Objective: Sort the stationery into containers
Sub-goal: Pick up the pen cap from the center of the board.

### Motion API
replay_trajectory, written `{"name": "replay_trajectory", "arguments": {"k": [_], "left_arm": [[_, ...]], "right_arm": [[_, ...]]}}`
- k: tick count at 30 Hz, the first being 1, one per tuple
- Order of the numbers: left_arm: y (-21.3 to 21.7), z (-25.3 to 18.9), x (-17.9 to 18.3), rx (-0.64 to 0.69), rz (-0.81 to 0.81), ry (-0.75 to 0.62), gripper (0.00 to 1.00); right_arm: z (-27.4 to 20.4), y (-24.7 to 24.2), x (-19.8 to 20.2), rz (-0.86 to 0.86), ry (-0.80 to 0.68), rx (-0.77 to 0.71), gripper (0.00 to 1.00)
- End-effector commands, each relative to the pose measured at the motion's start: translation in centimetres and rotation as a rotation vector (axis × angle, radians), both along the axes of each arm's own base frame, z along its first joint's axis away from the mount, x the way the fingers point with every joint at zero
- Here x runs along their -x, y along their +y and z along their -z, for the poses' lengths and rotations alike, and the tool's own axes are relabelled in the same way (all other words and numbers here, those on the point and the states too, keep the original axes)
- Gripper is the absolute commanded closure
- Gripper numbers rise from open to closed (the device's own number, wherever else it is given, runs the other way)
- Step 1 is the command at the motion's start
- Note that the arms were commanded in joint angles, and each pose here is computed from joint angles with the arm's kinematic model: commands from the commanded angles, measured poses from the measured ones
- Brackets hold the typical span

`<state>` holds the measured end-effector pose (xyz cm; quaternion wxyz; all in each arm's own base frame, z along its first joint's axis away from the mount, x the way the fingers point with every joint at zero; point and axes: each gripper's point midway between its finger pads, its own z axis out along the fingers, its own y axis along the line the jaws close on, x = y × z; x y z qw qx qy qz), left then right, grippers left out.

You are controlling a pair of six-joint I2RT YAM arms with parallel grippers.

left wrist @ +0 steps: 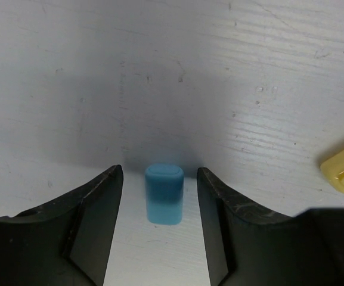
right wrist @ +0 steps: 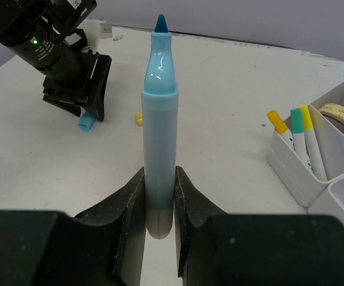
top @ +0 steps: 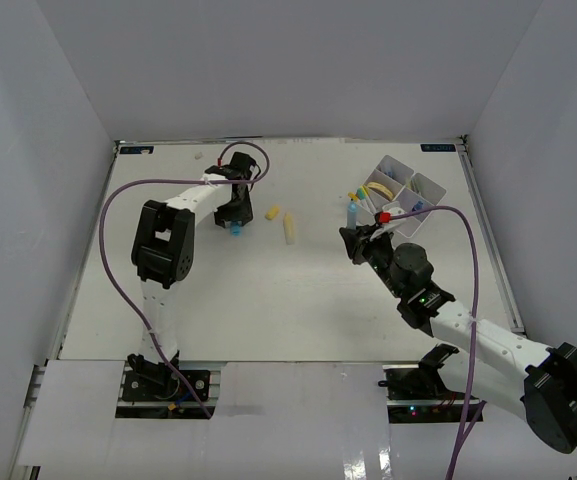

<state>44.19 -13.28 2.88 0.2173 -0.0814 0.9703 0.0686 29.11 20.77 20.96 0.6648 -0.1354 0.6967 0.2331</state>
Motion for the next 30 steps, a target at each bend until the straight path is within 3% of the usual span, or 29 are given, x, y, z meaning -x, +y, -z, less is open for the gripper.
{"name": "replay_trajectory", "arguments": {"k": [1,6,11,14,17,20,24,25,30], "left_arm": [[-0.6,-0.8,-1.0,0.036,0.014,-0.027,0.38],[-0.8,-0.3,-0.9,0.048,0.018,-0.022,0.47],[-1.2,-0.4,-0.2,0.085,0.031,-0.018,0.65],[-1.4,-1.5,0.1,0.107,0.040,-0.046,0.75],[-1.7,-3.7,0.1,0.141,0.054,-0.100,0.78],[-2.3,-7.2,0.1,0.202,0.087,-0.193,0.79],[-3.8,-15.0,0.2,0.337,0.181,-0.433,0.81],[-4.1,-14.5,0.2,0.348,0.195,-0.436,0.81],[-4.0,-22.6,2.5,0.460,0.251,-0.727,0.82]], "right_arm": [[-1.8,0.2,0.0,-0.017,-0.062,-0.030,0.92],[-1.8,0.5,0.2,-0.036,-0.056,-0.033,0.92],[-2.7,1.3,0.9,-0.099,-0.079,-0.018,0.92],[-3.4,2.1,1.6,-0.165,-0.090,-0.007,0.92],[-4.0,3.6,2.7,-0.272,-0.080,0.001,0.92],[-4.3,5.4,4.0,-0.385,-0.047,-0.005,0.92],[-4.2,8.1,5.8,-0.508,0.015,0.003,0.92],[-4.2,8.6,6.1,-0.523,0.028,0.002,0.92],[-5.1,11.9,7.3,-0.601,0.081,-0.032,0.92]]}}
